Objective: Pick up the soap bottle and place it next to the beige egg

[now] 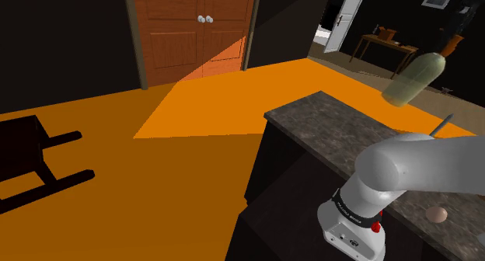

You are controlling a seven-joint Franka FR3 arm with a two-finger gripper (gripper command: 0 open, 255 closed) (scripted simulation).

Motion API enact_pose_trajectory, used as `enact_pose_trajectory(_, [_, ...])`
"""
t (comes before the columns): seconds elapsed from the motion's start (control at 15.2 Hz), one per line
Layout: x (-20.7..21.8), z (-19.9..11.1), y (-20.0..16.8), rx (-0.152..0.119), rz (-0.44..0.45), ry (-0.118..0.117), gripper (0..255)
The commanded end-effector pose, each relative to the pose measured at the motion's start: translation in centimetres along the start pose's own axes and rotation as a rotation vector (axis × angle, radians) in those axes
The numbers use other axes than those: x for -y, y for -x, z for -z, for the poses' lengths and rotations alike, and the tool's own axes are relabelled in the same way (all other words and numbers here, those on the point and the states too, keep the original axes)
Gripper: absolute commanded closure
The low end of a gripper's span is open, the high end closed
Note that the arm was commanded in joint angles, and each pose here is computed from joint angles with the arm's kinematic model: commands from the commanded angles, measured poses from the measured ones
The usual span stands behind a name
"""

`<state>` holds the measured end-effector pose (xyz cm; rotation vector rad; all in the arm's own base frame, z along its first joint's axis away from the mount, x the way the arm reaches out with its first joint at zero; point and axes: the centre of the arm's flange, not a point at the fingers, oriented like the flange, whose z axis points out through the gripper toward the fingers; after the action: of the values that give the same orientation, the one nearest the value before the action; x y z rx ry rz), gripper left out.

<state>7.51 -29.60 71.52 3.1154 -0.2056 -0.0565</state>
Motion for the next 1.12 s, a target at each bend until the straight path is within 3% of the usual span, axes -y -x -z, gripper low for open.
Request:
enact_pose_trajectory(0.0, [0.2,0.3,2.6,0.000,0.000,0.000,255])
enact_pose_trajectory(1.06, [2.4,-0.3,23.6,0.000,0.000,0.000,255])
